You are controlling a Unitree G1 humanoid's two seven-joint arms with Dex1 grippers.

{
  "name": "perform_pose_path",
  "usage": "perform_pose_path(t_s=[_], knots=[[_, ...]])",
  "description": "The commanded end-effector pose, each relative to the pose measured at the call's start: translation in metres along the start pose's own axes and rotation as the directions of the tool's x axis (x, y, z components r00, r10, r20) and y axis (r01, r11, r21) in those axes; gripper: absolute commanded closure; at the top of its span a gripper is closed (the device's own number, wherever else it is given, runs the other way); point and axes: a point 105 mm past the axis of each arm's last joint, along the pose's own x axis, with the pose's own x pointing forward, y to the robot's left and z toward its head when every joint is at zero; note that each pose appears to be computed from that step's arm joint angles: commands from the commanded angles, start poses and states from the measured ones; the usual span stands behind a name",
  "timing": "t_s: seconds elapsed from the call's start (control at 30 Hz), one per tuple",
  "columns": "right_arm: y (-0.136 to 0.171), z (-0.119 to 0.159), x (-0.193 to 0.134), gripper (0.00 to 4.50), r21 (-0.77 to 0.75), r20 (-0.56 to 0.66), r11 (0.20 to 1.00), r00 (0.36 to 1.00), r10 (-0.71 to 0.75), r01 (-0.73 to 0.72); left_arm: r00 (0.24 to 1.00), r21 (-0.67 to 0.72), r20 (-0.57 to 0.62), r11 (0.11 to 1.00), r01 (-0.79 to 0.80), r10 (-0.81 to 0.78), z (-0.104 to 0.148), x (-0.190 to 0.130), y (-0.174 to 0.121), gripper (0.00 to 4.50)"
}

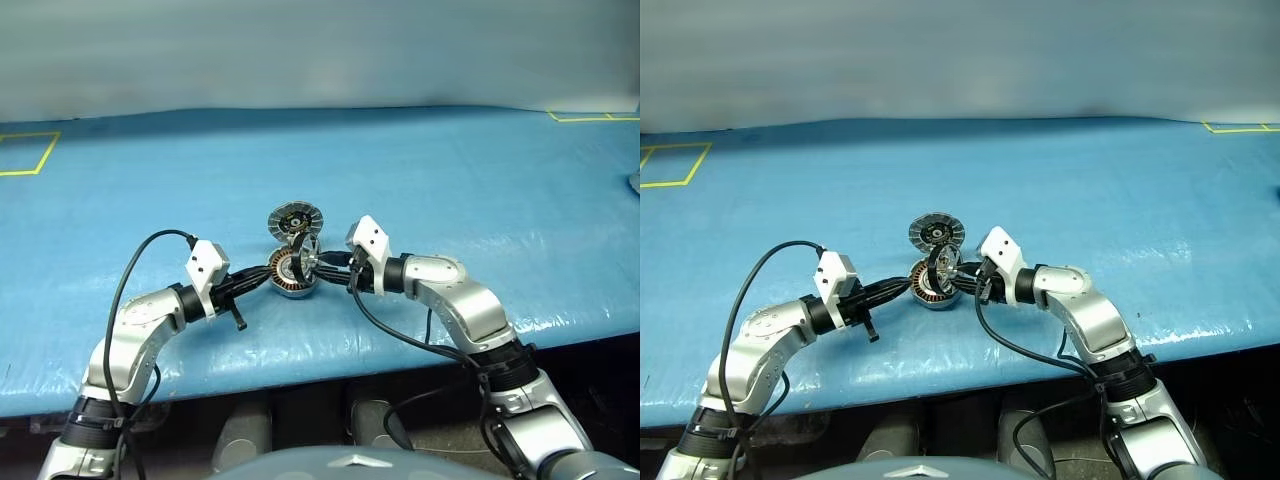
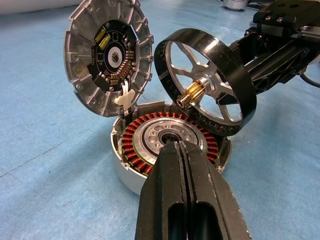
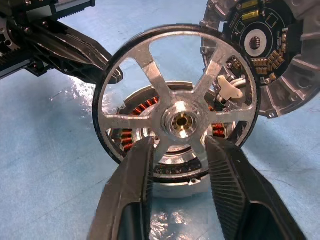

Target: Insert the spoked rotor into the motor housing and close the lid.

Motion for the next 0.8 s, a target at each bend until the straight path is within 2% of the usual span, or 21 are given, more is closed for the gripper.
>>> perform_pose_path(t_s=[0.03, 0.4, 0.53, 0.63, 0.8], knots=[[-0.004, 0.014, -0.001, 1.61, -0.064, 0.044, 0.998, 0.999, -0.026, 0.029, 1.000, 0.033, 0.014, 0.999, 0.007, -0.008, 0.007, 0.000, -0.003, 4.50], [0.001, 0.026, -0.002, 1.61, -0.067, 0.099, 0.997, 0.995, -0.016, 0.022, 1.000, 0.020, 0.008, 1.000, -0.004, 0.003, 0.006, -0.005, 0.000, 4.50], [-0.004, 0.023, 0.003, 1.61, -0.039, 0.104, 0.998, 0.993, -0.050, 0.054, 1.000, 0.016, 0.021, 1.000, -0.006, 0.006, 0.009, -0.005, 0.001, 4.50], [-0.008, 0.020, 0.007, 2.20, -0.002, 0.109, 0.997, 0.991, -0.080, 0.081, 1.000, 0.013, 0.024, 1.000, -0.006, 0.006, 0.010, -0.006, 0.002, 4.50], [-0.010, 0.018, 0.018, 3.84, 0.016, 0.111, 0.995, 0.989, -0.101, 0.100, 0.999, 0.016, 0.020, 0.999, -0.028, 0.028, 0.012, -0.013, 0.007, 4.50]])
